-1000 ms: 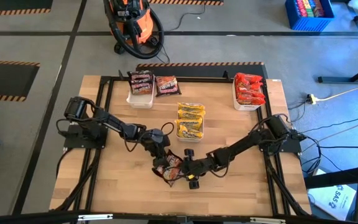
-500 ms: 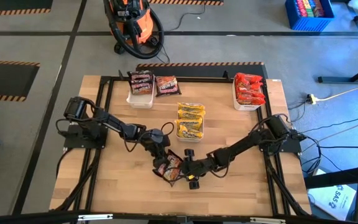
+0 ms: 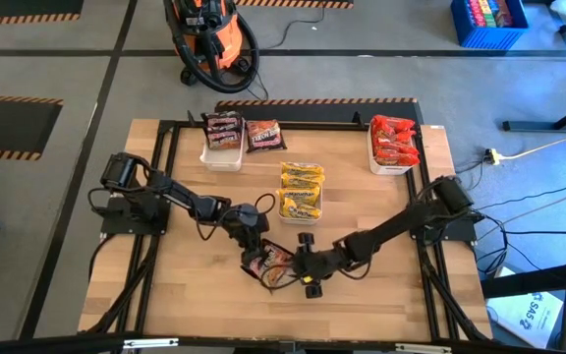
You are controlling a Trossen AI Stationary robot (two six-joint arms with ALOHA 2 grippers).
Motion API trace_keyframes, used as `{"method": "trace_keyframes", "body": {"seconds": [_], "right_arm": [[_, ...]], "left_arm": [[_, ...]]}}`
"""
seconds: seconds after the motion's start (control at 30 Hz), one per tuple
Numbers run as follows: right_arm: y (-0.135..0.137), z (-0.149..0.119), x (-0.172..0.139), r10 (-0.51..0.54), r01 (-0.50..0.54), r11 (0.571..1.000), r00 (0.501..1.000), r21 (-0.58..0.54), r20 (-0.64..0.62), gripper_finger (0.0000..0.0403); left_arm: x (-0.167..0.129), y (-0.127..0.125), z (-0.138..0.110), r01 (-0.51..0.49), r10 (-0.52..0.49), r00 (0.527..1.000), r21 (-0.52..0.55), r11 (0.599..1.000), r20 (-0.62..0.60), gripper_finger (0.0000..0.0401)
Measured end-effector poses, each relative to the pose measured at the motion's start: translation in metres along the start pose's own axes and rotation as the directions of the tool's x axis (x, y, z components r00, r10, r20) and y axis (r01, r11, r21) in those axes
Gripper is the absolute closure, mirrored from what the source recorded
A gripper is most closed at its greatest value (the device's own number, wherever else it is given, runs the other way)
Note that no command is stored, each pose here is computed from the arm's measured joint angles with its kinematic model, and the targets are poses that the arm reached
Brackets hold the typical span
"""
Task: Sort Maruchan noodles
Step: Put the black noodle pack into the white left bin
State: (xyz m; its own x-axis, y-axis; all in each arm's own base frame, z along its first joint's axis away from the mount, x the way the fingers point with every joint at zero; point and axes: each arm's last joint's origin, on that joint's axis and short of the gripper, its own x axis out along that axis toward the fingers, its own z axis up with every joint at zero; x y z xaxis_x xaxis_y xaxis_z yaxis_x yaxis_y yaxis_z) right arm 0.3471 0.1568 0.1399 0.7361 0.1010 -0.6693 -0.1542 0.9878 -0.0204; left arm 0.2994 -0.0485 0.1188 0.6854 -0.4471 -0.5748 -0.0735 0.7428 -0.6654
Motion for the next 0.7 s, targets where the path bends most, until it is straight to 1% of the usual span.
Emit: {"method": "trace_keyframes", "body": {"seconds": [0.07,0.17,0.3,0.43,0.47,0.57,0.7], "right_arm": [[0.004,0.000,-0.007,-0.012,0.011,1.000,1.000,-0.006,-0.023,0.0210],[0.011,-0.003,-0.017,-0.023,0.022,1.000,0.997,-0.002,-0.070,0.0210],[0.019,-0.008,-0.030,-0.033,0.034,0.999,0.991,0.005,-0.131,0.0210],[0.025,-0.017,-0.038,-0.050,0.051,0.999,0.976,0.002,-0.210,0.0210],[0.026,-0.019,-0.039,-0.060,0.063,0.998,0.973,0.004,-0.225,0.0210],[0.025,-0.026,-0.041,-0.101,0.107,0.994,0.954,0.006,-0.281,0.0210],[0.023,-0.031,-0.043,-0.156,0.166,0.986,0.936,0.005,-0.315,0.0210]], "left_arm": [[0.000,0.000,0.000,0.001,-0.001,1.000,0.009,1.000,0.000,0.0398],[-0.001,-0.001,0.000,0.001,-0.001,1.000,0.018,1.000,-0.001,0.0399],[-0.006,-0.009,-0.001,-0.003,0.004,1.000,0.050,0.999,0.000,0.0400],[-0.020,-0.024,0.001,-0.006,0.004,1.000,0.096,0.995,0.022,0.0401],[-0.024,-0.028,0.001,-0.015,0.012,1.000,0.112,0.994,0.029,0.0401],[-0.039,-0.036,-0.003,-0.084,0.081,0.996,0.145,0.986,0.028,0.0401],[-0.059,-0.044,-0.008,-0.176,0.172,0.984,0.201,0.964,0.039,0.0401]]}}
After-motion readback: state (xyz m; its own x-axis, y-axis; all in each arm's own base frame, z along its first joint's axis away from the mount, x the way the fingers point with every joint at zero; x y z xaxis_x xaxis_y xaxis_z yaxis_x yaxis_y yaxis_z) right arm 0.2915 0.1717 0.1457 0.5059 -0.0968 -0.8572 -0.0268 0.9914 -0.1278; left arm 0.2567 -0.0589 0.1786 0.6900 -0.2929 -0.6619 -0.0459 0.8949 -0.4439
